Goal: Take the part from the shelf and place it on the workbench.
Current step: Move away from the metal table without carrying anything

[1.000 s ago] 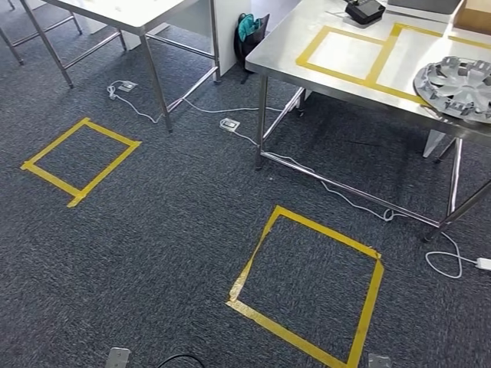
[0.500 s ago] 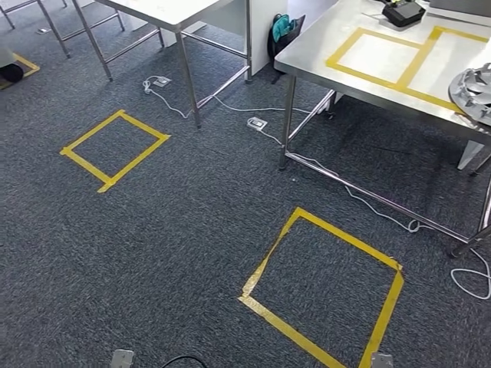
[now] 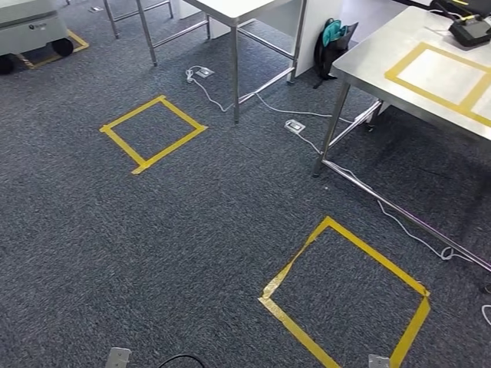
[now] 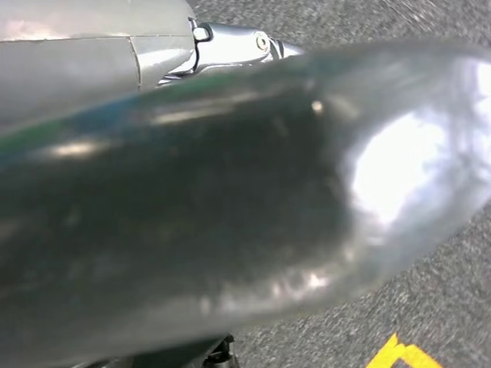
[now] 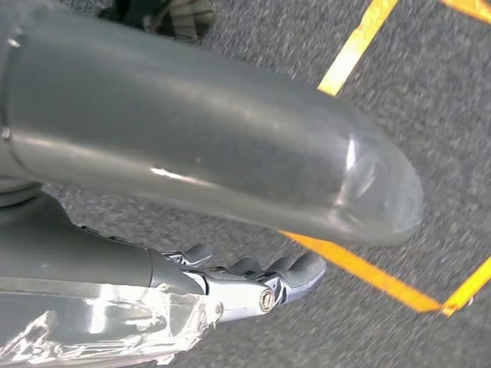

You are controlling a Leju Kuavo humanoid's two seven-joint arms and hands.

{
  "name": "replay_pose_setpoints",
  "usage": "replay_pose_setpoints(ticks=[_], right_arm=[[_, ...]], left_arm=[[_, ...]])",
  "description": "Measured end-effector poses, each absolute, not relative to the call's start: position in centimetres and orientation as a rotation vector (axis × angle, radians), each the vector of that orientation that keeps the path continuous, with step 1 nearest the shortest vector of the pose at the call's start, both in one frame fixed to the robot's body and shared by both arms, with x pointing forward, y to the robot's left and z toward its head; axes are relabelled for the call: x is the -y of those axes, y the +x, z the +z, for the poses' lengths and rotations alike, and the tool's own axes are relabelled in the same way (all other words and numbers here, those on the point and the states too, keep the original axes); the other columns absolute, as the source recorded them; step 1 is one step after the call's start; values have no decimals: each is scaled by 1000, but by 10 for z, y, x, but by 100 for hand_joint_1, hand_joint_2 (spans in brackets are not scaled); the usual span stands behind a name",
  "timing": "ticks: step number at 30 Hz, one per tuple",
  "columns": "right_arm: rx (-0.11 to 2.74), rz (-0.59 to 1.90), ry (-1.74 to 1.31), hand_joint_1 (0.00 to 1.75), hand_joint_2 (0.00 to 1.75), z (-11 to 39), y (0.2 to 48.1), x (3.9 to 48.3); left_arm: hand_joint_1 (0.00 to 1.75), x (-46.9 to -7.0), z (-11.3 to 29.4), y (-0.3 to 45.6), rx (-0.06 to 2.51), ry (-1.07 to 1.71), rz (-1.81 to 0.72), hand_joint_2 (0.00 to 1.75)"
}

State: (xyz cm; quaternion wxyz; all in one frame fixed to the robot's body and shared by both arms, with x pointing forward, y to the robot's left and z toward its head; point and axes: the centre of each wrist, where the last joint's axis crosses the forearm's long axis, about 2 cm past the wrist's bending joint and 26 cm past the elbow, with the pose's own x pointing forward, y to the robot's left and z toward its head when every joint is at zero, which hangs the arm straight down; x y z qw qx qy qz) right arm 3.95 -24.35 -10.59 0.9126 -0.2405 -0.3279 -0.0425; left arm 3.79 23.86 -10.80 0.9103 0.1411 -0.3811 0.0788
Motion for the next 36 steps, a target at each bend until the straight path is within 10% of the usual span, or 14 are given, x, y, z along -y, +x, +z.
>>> replay_pose_setpoints(ticks=[16, 20, 27, 31, 36], right_arm=[[689, -74, -495, 0, 0, -104, 41, 232], [696, -71, -493, 0, 0, -104, 42, 231], [707, -56, -494, 0, 0, -104, 44, 230], [703, -56, -499, 0, 0, -104, 43, 230], [704, -73, -499, 0, 0, -103, 43, 228]], left_arm=[[0, -249, -109, 42, 830, 195, 329, 0], [0, -252, -108, 48, 857, 187, 370, 175], [0, -255, -106, 58, 899, 211, 458, 175], [0, -252, -106, 54, 889, 183, 535, 0], [0, -251, -107, 52, 882, 168, 559, 0]])
